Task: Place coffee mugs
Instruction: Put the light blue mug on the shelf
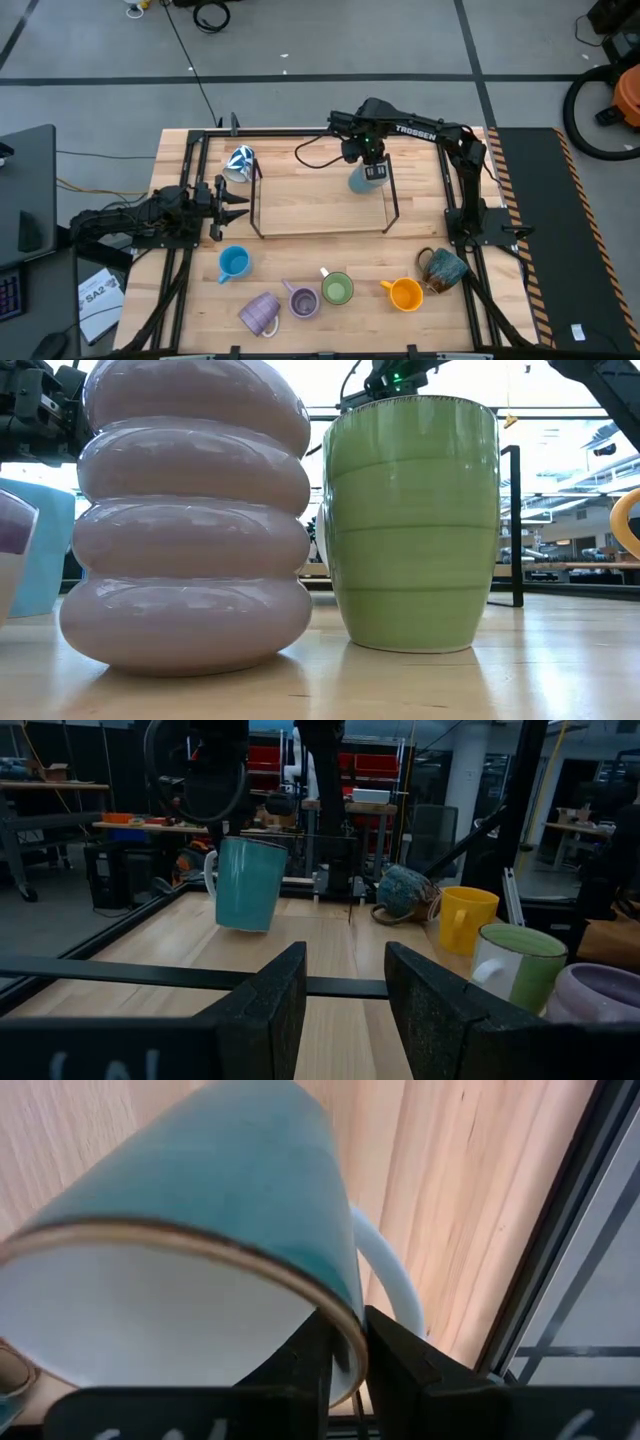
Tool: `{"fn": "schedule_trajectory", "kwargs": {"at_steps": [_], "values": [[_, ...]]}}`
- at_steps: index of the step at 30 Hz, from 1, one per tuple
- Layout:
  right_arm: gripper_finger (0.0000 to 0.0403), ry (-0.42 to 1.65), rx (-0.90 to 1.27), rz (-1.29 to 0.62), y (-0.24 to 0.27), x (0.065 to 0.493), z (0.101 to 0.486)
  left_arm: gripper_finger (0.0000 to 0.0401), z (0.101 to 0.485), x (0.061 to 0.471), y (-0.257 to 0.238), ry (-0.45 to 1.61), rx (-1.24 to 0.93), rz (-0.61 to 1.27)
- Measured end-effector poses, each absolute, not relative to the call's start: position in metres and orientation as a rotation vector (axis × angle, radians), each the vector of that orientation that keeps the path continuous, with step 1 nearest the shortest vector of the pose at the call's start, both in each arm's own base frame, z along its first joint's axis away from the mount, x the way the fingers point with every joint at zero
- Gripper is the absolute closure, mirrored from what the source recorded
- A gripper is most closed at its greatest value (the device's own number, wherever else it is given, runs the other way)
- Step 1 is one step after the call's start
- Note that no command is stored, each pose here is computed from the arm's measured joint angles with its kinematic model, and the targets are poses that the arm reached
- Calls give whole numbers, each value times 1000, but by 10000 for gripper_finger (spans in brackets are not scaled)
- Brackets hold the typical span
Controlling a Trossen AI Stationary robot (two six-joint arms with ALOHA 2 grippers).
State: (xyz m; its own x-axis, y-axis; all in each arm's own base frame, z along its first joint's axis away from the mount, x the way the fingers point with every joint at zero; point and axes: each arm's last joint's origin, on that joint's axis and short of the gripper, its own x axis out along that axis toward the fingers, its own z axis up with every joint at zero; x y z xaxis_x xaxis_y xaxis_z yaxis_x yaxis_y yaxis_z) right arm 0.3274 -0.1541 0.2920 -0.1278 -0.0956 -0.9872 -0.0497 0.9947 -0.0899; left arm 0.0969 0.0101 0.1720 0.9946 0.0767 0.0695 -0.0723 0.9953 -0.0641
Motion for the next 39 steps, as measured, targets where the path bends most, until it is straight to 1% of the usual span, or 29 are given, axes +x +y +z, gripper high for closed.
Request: {"fn": "schedule_trajectory", "kwargs": {"at_steps": [8, 16, 19, 30, 39], "values": [[324, 1695, -106, -33, -154, 328, 292, 257, 172, 97, 10, -71, -61, 74], [278, 1685, -102, -39, -154, 328, 292, 257, 172, 97, 10, -72, -61, 74], [267, 1672, -106, -45, -155, 330, 292, 257, 172, 97, 10, -72, -62, 74], [265, 1700, -170, -107, -157, 329, 293, 257, 172, 97, 10, -71, -62, 75], [265, 1706, -174, -105, -157, 329, 293, 257, 172, 97, 10, -72, -62, 75]]}}
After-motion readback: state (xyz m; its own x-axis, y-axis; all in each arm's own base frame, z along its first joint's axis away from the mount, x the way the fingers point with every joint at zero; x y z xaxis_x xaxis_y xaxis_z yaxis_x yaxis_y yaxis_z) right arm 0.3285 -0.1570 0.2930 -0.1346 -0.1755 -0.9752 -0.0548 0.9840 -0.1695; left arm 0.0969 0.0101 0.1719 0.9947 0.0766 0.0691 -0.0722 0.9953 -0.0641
